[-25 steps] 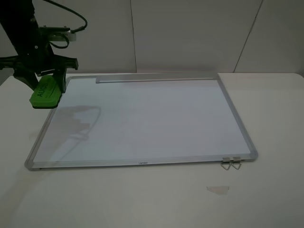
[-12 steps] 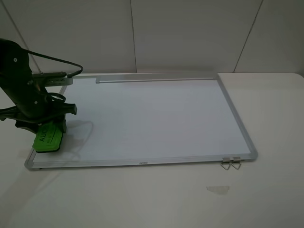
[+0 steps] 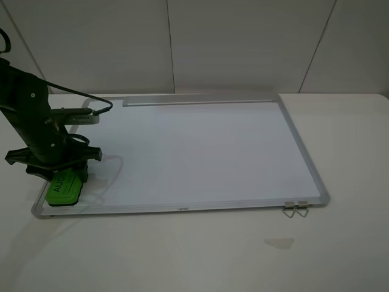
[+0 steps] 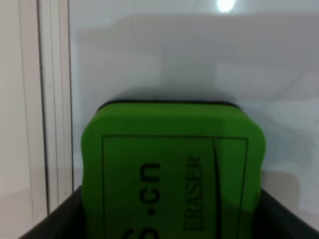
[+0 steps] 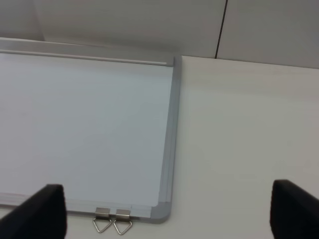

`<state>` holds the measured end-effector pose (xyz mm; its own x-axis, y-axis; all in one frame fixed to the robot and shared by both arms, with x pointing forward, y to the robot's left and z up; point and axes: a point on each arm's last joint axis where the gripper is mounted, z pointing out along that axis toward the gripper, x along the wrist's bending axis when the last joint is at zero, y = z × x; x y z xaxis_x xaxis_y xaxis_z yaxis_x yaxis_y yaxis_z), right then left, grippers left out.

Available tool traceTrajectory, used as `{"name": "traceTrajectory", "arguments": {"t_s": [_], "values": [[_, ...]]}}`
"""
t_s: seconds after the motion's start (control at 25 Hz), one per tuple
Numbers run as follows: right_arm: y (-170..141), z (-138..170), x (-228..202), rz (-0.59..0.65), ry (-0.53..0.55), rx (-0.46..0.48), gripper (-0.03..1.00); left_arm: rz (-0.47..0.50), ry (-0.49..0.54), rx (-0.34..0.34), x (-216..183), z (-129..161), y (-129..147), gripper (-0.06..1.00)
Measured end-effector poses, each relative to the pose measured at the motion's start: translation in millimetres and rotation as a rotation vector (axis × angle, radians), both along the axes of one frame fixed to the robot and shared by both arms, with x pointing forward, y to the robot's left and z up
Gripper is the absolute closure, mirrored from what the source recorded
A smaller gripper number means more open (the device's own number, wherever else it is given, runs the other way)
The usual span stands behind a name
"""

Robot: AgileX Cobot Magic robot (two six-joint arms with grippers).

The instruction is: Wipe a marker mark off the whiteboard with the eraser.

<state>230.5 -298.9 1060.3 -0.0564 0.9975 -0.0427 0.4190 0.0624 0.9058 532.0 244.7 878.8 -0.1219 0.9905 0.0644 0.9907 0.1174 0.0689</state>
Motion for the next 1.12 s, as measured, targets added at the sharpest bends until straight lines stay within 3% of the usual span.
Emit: {"name": "traceTrajectory", "arguments": {"t_s": [0.52, 0.92, 1.12], "values": [[0.0, 0.0, 0.0, 0.000, 0.000, 0.000, 0.15, -0.019, 0.045, 0.019, -0.1, 3.6, 0.8, 0.28], [0.0, 0.0, 0.0, 0.000, 0.000, 0.000, 0.15, -0.065, 0.215, 0.085, 22.2, 49.9, 4.3, 0.28], [0.0, 0.0, 0.0, 0.000, 0.000, 0.000, 0.15, -0.059, 0.255, 0.057, 25.3, 67.3, 28.1, 0.28]]}}
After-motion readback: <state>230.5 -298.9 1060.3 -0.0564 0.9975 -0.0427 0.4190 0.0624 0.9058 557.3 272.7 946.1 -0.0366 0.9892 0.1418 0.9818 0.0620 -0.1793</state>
